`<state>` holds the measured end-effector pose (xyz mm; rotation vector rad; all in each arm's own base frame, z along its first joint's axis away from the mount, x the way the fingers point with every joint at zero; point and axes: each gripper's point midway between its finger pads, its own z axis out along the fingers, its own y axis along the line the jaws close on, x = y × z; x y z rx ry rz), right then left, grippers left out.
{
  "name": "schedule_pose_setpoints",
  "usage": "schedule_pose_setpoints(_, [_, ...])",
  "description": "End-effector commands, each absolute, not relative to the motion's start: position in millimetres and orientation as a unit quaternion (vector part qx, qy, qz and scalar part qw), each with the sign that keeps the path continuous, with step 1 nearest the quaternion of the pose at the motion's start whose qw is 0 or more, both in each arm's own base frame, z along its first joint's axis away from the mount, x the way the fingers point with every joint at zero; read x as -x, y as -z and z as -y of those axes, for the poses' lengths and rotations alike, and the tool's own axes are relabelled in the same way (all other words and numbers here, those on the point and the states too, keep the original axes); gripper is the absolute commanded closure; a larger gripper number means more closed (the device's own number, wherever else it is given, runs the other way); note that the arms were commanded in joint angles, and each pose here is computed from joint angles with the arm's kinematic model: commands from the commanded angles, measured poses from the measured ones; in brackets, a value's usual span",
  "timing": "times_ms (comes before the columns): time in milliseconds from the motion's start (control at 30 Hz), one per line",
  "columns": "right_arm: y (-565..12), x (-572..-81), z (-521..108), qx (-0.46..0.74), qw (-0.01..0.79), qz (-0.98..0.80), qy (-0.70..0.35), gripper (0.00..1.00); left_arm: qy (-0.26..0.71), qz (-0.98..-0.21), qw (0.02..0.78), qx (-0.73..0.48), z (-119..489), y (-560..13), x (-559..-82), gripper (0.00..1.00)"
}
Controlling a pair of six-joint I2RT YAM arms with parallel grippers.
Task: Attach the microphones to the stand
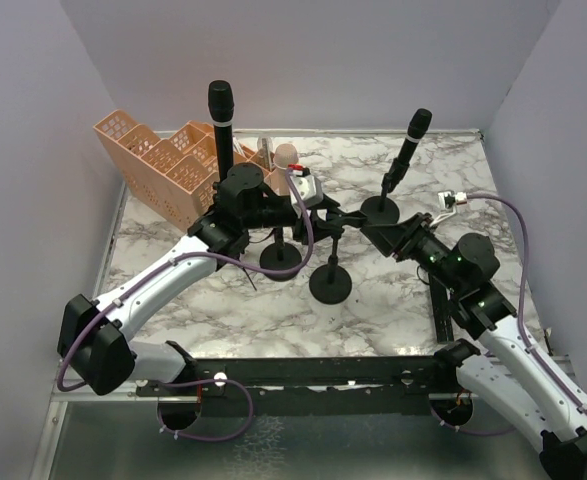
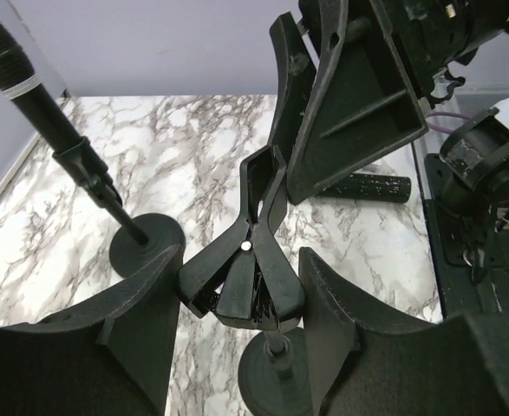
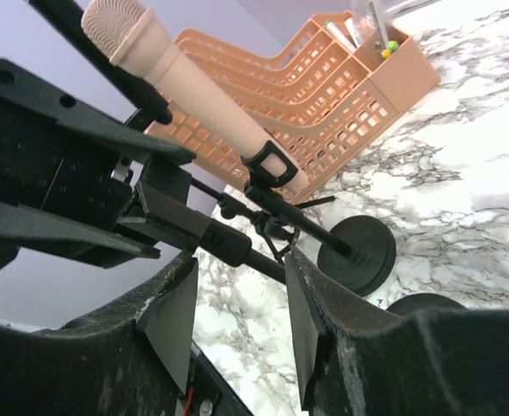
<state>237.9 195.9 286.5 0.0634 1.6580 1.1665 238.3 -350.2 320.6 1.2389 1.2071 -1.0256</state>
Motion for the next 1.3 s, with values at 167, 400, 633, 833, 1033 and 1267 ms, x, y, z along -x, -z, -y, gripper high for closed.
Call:
schedule_pose_setpoints(167, [-277, -266, -163, -0.123, 0.54, -0.735, -0.391, 0.53, 0.406, -0.538, 0.56, -0.483, 336, -327, -243, 0.79])
schedule_pose_setpoints(400, [-243, -282, -121, -0.18, 0.544, -0.78, -0.252, 0.43, 0.401, -0.545, 0.566, -0.471, 333, -327, -245, 1.0])
schedule_pose_setpoints(633, [-214, -290, -108, -0.173, 0.508, -0.827, -0.166, 0.39, 0.407, -0.543, 0.563, -0.471, 336, -325, -246, 0.59])
schedule_pose_setpoints(833, [-199, -292, -109, -0.17, 0.491, -0.841, -0.151, 0.39, 0.405, -0.541, 0.574, -0.462, 339, -330, -253, 0.29])
schedule_pose_setpoints(1033, [-194, -293, -98, -0.176, 0.49, -0.846, -0.115, 0.39, 0.402, -0.54, 0.563, -0.479, 340, -323, -252, 0.21])
schedule_pose_setpoints(1267, [-191, -292, -93, -0.18, 0.488, -0.848, -0.103, 0.39, 0.409, -0.527, 0.549, -0.503, 343, -317, -244, 0.25])
